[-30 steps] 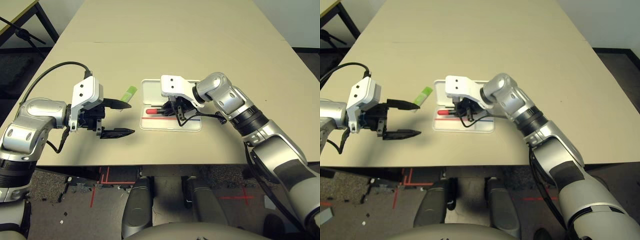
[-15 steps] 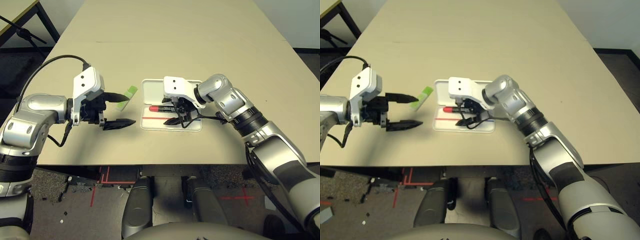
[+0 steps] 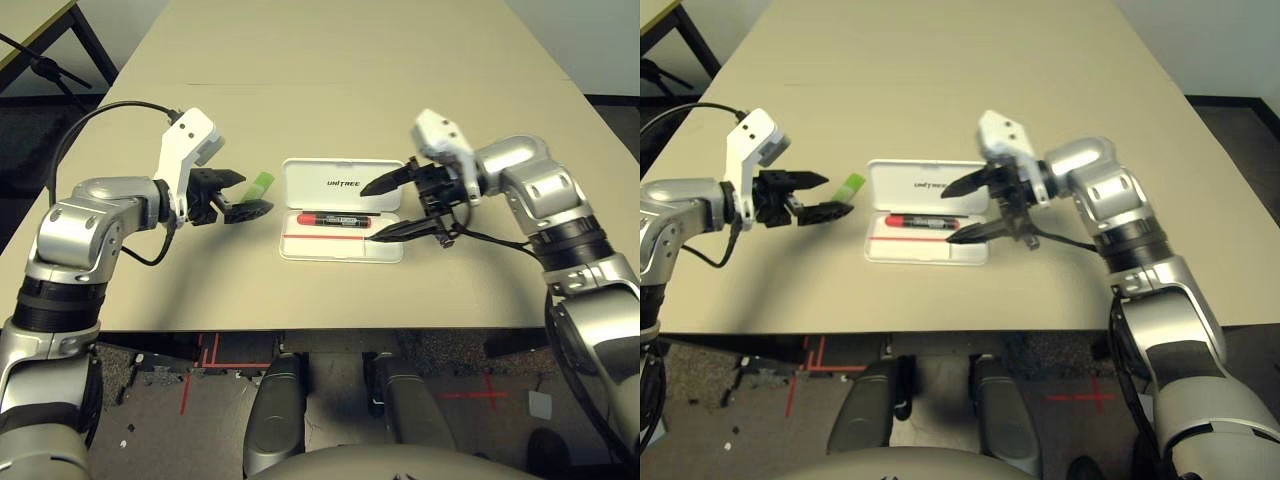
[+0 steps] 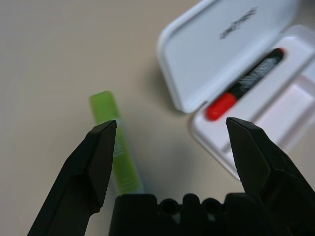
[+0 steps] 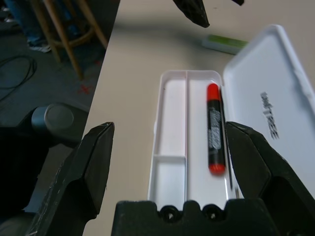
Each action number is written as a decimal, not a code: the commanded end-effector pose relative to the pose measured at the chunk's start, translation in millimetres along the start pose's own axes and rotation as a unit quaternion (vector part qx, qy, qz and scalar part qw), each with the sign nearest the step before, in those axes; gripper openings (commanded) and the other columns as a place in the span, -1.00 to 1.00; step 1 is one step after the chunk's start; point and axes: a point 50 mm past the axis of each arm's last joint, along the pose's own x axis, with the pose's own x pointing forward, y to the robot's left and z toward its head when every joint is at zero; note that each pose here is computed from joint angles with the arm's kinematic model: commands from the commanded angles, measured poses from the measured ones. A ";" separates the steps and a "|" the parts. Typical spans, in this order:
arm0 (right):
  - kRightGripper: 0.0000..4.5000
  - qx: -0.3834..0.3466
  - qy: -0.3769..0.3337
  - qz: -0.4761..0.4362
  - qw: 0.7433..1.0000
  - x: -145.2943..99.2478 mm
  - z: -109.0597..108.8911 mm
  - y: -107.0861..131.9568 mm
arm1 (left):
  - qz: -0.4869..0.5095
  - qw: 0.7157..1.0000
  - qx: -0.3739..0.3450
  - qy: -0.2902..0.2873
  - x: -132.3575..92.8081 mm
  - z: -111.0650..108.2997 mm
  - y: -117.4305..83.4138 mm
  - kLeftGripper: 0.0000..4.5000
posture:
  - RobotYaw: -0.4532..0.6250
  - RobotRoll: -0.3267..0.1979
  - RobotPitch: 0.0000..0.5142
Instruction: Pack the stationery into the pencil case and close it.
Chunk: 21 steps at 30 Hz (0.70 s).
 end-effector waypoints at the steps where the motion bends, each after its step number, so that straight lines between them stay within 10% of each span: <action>1: 0.98 -0.006 -0.031 -0.007 0.999 -18.8 2.9 7.4 | 0.041 0.999 -0.003 0.022 13.8 -4.5 8.4 1.00 | -0.04 0.25 -0.38; 21: 0.98 0.005 -0.072 -0.039 0.997 -56.1 9.1 34.1 | 0.116 0.987 -0.060 0.096 45.2 -30.0 27.0 1.00 | -0.13 0.25 -0.32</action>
